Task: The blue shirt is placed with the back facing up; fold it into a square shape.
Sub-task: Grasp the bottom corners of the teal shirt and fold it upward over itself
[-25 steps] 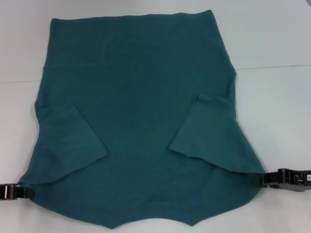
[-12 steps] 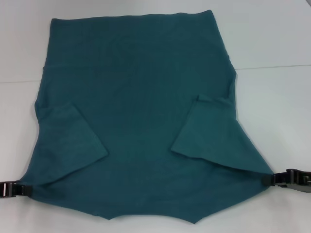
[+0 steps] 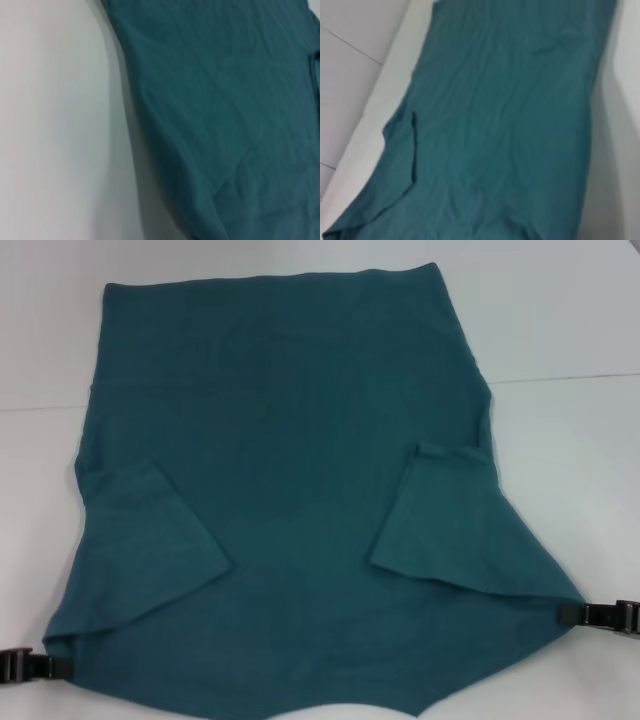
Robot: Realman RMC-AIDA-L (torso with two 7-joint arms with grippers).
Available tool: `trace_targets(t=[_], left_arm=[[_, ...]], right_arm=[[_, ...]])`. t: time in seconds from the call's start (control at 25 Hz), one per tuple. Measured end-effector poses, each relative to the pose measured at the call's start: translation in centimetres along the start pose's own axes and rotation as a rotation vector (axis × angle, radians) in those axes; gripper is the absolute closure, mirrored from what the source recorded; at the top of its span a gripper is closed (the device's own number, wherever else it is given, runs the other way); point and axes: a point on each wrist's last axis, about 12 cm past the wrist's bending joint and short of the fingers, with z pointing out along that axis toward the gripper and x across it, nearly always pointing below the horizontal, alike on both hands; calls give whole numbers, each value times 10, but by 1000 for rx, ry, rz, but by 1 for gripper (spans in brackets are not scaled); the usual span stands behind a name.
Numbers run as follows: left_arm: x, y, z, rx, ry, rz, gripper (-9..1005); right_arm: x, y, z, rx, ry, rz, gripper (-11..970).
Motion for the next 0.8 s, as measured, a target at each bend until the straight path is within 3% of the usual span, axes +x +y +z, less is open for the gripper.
trace_targets(t=[0.4,0.8], left_arm=[[30,3,-11,154,-82,-73,988],[54,6,-18,208,-122,-125,988]], right_arm=[[16,0,-18,-55,-62,-85,927],[44,-5,-45,-72,-124,-69,927]])
